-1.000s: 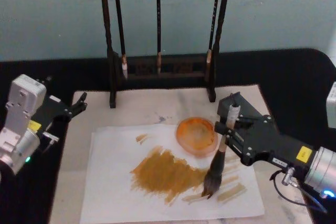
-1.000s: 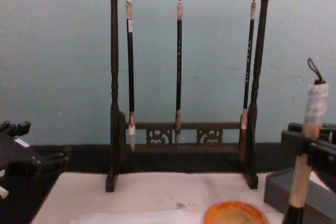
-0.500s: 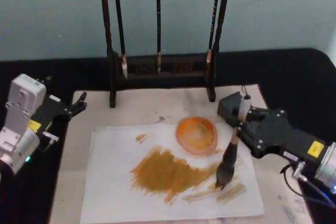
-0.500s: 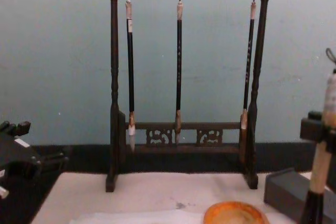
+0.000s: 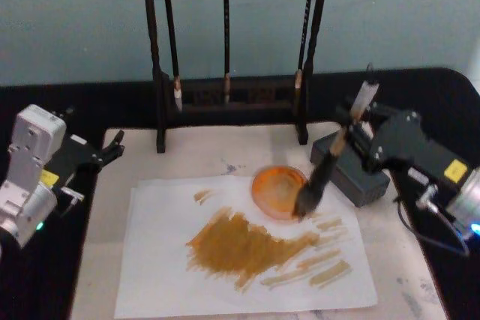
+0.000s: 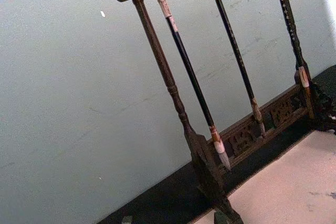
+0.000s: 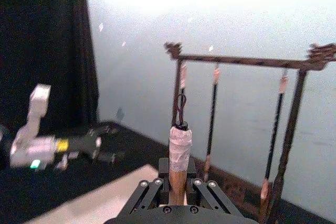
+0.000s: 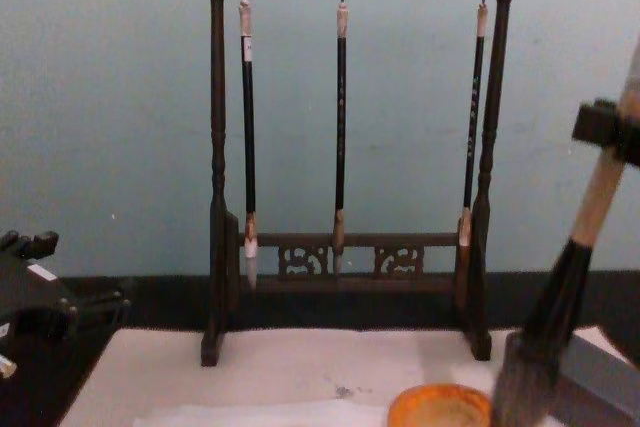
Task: Pick up the brush from the inkstone, write on the paper, then place the brush back to its original position.
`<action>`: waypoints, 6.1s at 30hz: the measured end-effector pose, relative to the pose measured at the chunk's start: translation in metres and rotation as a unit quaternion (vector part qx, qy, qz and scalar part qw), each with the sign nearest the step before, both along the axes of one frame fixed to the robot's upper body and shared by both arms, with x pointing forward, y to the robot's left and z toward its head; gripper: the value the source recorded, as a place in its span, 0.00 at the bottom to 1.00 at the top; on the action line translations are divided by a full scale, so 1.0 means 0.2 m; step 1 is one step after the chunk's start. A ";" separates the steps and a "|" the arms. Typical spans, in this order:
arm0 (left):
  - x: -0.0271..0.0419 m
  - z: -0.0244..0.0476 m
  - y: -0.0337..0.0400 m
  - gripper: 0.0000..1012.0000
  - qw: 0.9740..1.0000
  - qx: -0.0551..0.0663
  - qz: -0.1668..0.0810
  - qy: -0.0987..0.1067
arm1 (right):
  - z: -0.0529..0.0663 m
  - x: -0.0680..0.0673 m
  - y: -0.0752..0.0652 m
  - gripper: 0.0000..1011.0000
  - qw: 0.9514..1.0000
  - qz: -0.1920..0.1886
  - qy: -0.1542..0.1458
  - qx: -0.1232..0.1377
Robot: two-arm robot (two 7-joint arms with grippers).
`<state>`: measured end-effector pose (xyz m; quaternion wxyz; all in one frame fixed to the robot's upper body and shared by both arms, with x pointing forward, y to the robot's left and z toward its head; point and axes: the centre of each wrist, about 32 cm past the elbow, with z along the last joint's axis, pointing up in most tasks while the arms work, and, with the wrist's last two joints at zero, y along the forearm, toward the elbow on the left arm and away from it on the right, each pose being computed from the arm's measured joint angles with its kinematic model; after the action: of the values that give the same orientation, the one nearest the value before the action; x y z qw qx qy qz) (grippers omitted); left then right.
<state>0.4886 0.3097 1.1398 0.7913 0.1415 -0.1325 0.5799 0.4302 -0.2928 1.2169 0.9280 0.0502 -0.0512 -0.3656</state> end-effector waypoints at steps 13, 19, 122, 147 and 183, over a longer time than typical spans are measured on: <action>0.000 0.000 0.000 1.00 1.000 0.000 0.000 0.000 | -0.03 0.20 0.04 0.17 0.987 -0.062 0.050 0.141; 0.000 0.000 0.000 1.00 1.000 0.000 0.000 0.000 | -0.05 0.27 0.04 0.17 0.972 -0.083 0.099 0.198; 0.000 0.000 0.000 1.00 1.000 0.000 0.000 0.000 | -0.42 0.43 0.01 0.17 0.837 -0.190 0.361 0.364; 0.000 0.000 0.000 1.00 1.000 0.000 0.000 0.000 | -0.42 0.44 0.01 0.60 0.837 -0.188 0.362 0.366; 0.000 0.000 0.000 1.00 1.000 0.000 0.000 0.000 | -0.41 0.36 -0.01 0.99 0.846 -0.194 0.351 0.351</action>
<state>0.4886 0.3097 1.1398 0.7913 0.1415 -0.1325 0.5799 0.5012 -0.2952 1.1343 0.7144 0.2301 0.4010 -0.5252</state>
